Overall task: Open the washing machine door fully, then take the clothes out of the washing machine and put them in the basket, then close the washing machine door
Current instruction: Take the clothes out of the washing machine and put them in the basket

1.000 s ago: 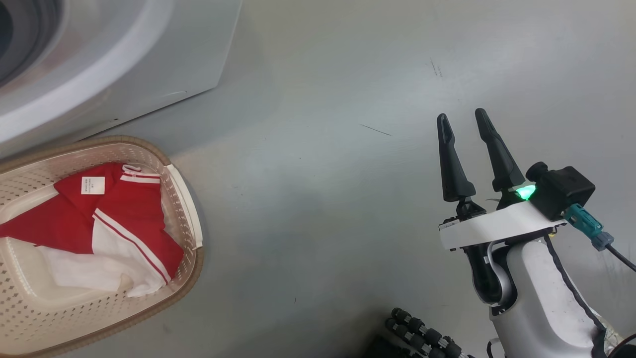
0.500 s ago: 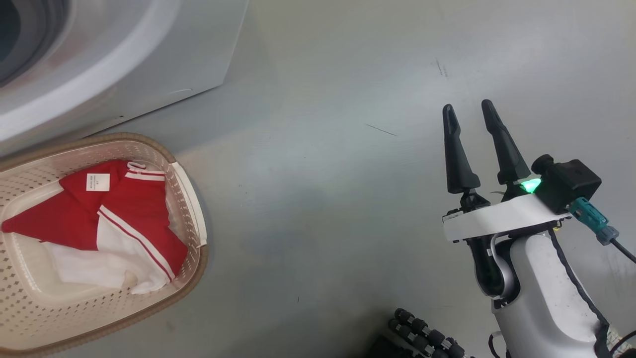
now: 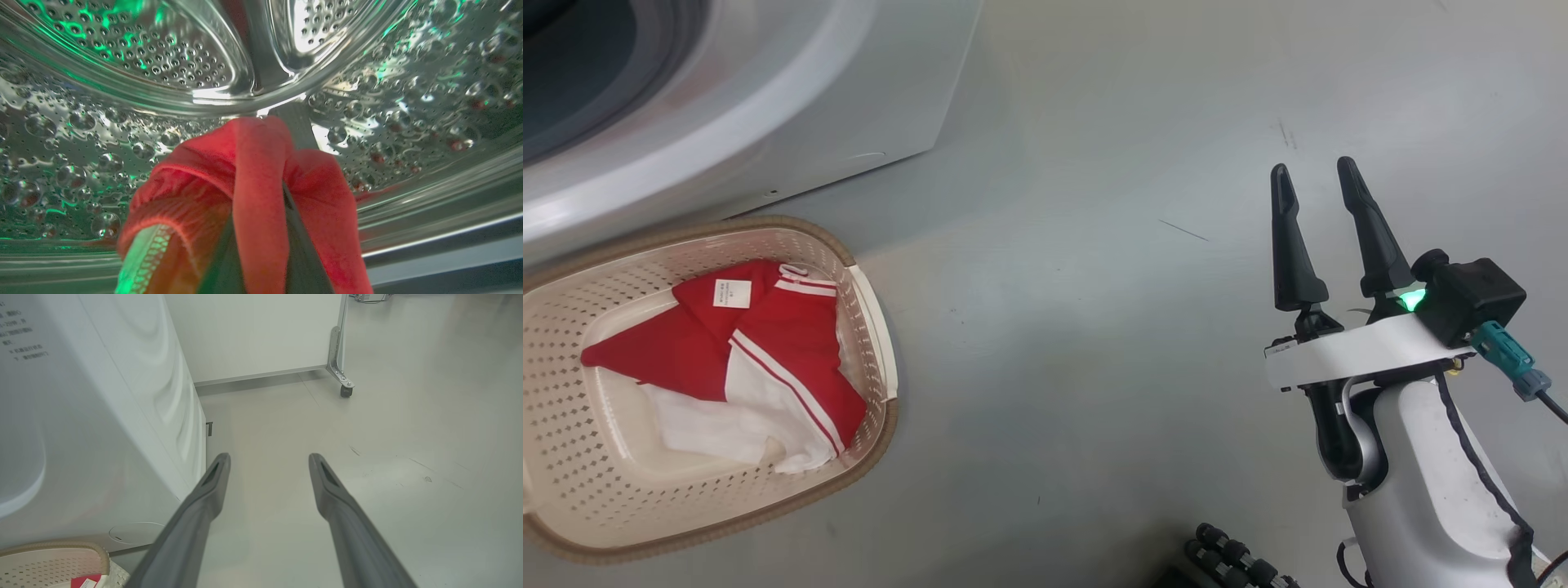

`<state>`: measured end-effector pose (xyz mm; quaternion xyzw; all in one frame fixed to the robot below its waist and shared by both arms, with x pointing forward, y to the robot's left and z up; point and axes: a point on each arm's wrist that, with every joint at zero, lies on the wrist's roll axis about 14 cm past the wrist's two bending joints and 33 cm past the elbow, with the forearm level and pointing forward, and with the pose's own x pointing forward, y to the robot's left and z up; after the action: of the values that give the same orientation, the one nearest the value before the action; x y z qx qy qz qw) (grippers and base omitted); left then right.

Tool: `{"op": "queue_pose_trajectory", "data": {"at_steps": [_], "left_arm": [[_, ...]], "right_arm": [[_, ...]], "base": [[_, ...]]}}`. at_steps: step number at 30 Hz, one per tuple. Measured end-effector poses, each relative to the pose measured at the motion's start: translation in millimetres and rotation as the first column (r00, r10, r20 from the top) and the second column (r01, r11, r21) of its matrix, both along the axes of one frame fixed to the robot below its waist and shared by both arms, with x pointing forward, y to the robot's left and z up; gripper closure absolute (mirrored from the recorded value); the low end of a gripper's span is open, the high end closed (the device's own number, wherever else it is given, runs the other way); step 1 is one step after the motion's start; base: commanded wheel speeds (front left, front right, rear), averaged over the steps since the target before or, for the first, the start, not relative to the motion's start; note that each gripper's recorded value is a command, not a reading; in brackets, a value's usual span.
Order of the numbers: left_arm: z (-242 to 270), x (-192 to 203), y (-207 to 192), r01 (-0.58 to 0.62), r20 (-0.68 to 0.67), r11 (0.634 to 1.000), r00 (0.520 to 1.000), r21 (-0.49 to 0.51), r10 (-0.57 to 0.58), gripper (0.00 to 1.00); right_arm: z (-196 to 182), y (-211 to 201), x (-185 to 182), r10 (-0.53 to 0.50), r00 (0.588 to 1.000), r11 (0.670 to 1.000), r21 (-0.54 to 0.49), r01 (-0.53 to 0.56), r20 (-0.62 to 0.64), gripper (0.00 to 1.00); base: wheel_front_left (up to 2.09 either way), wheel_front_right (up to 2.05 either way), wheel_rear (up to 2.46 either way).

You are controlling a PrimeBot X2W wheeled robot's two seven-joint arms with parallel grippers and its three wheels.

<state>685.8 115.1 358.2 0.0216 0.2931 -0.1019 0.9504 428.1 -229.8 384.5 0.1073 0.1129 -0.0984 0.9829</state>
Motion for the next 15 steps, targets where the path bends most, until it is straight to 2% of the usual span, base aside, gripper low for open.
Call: {"op": "queue_pose_trajectory", "data": {"at_steps": [6, 15], "left_arm": [[31, 0, 2, -0.015, 0.131, 0.998, 0.991, -0.06, 0.022, 1.0], [55, -27, -1, -0.036, 0.271, 0.985, 0.959, -0.168, 0.081, 1.0]], "right_arm": [[6, 5, 4, 0.021, 1.0, 1.0, -0.011, -0.021, 0.021, 0.0], [19, 9, 7, 0.04, 0.998, 0.999, -0.029, -0.038, 0.055, 0.0]], "base": [[0.0, 0.0, 0.0], [0.0, 0.0, 0.0]]}}
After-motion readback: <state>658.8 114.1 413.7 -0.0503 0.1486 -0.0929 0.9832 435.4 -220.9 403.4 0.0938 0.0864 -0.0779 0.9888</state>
